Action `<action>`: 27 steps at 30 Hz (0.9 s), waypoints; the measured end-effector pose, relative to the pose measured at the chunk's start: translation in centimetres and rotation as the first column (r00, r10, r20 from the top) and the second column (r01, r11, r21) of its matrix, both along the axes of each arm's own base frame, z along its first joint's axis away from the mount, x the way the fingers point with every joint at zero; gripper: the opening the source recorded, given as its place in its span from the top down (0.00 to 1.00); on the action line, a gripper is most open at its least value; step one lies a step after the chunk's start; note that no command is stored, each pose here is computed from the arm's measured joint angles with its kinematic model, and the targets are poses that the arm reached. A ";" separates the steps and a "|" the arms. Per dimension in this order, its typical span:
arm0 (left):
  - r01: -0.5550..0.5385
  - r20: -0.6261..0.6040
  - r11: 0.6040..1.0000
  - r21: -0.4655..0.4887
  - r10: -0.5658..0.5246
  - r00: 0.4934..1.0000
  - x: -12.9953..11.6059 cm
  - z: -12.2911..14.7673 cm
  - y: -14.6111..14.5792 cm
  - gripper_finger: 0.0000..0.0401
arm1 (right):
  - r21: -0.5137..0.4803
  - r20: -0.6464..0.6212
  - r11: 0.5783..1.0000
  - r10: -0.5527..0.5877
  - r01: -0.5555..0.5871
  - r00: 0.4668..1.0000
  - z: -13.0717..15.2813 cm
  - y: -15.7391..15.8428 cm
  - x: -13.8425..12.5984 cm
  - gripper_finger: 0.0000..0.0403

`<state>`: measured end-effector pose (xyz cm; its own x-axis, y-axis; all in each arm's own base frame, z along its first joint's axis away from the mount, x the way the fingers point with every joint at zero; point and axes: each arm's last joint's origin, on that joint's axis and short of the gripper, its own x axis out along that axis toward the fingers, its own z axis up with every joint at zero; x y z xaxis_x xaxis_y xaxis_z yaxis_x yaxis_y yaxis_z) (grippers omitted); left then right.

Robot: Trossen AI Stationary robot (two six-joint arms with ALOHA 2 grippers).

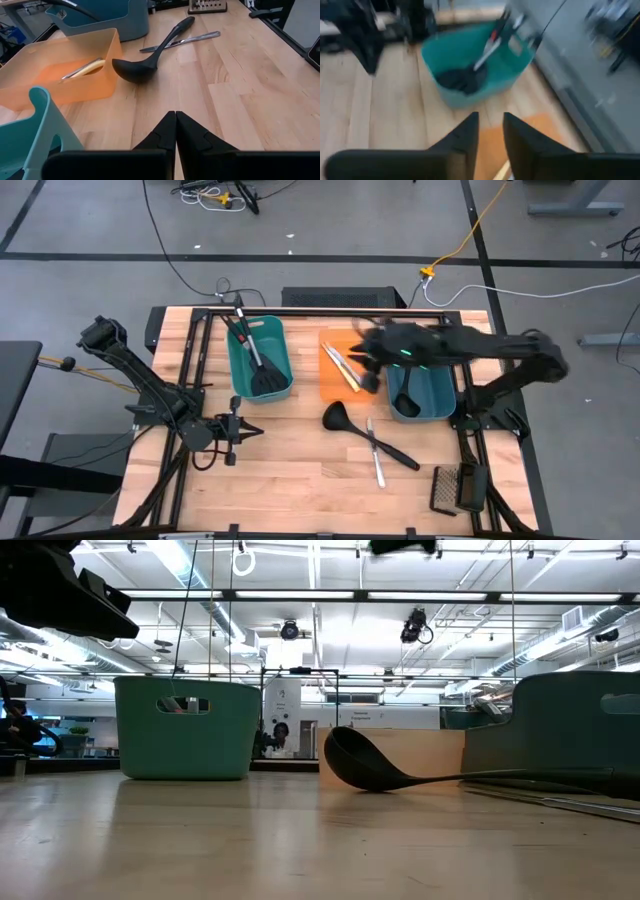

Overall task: Pick & Place Kitchen Items
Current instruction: Put the black serving spoon into the blue bin

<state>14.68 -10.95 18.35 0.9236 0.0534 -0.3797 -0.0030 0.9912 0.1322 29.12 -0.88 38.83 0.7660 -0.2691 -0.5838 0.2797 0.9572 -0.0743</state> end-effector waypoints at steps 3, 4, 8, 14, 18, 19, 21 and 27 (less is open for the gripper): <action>-0.008 0.001 1.000 -0.019 0.008 1.000 0.0 0.0 0.0 0.96 | -0.095 0.050 0.995 0.006 -0.001 0.999 2.1 2.9 -3.1 0.89; -0.011 0.002 1.000 -0.022 0.011 1.000 0.0 0.0 0.0 0.96 | -0.117 0.058 0.993 0.009 -0.002 0.998 2.5 3.6 -4.0 0.94; -0.031 0.024 0.999 -0.045 0.033 0.999 0.1 0.2 0.0 0.96 | -0.166 0.098 0.986 0.027 -0.011 0.995 2.6 6.6 -6.8 0.96; -0.008 0.089 0.995 -0.102 0.017 0.996 0.4 1.0 -0.3 0.96 | -0.159 0.112 0.987 0.053 -0.035 0.992 -1.9 9.7 -9.3 0.98; -0.030 0.101 0.997 -0.070 0.037 0.994 0.4 1.0 -0.2 0.96 | -0.124 0.085 0.989 0.089 -0.079 0.992 -6.6 10.9 -10.7 0.97; -0.043 0.107 0.997 -0.066 0.050 0.993 0.3 1.1 -0.2 0.96 | -0.115 0.085 0.991 0.080 -0.070 0.993 -7.8 10.9 -11.1 0.97; -0.059 0.114 0.997 -0.056 0.065 0.991 0.3 1.1 -0.1 0.96 | -0.106 0.103 0.993 0.070 -0.059 0.992 -9.4 10.8 -12.0 0.97; -0.047 0.143 0.998 0.034 0.042 0.989 0.0 1.8 0.2 0.96 | -0.069 0.268 0.985 0.168 -0.155 0.949 -10.8 9.6 -14.9 0.98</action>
